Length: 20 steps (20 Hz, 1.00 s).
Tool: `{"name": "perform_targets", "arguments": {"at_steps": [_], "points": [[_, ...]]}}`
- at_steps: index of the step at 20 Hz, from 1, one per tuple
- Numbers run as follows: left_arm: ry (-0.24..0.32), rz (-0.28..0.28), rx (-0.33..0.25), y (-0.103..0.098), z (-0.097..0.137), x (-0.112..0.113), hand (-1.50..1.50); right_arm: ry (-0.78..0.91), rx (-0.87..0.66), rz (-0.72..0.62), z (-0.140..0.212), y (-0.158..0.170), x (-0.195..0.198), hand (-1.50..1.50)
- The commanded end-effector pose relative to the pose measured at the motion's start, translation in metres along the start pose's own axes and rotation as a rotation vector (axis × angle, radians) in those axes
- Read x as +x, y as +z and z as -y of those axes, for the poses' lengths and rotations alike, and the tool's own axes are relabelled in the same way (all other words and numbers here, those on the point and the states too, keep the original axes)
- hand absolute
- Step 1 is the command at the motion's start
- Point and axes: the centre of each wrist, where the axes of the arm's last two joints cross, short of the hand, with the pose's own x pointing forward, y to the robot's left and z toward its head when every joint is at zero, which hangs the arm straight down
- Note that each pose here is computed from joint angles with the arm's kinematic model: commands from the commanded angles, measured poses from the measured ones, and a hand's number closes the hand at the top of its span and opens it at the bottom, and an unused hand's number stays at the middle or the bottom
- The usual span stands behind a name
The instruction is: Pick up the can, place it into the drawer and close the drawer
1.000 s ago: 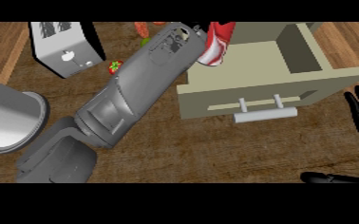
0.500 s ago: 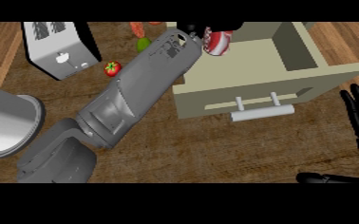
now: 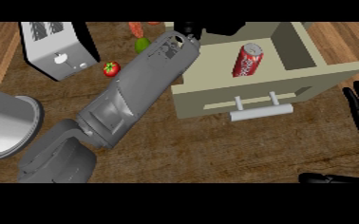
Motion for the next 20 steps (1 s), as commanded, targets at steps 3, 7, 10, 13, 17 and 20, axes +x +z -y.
{"name": "perform_targets", "arguments": {"at_steps": [3,7,10,13,17,20], "points": [[0.027,-0.018,0.034,0.002,0.002,0.000,-1.50,0.099,0.010,0.075,-0.001,0.000,0.014,-1.50],[0.077,-0.048,0.018,0.006,0.003,-0.003,-1.50,0.262,0.033,0.130,-0.001,-0.005,0.021,-1.50],[0.104,-0.039,0.030,0.007,0.004,-0.002,-1.50,0.316,0.077,0.165,-0.003,-0.008,0.027,-1.50],[0.137,-0.038,0.016,0.010,0.006,0.004,-1.50,0.379,0.094,0.178,-0.013,-0.007,0.028,-1.50],[0.175,0.001,0.046,0.006,0.007,0.025,-1.50,0.518,0.120,0.217,-0.017,-0.014,0.033,-1.50],[0.187,-0.005,0.043,0.004,0.006,0.026,-1.50,0.660,0.137,0.197,-0.012,-0.012,0.026,-1.50]]}}
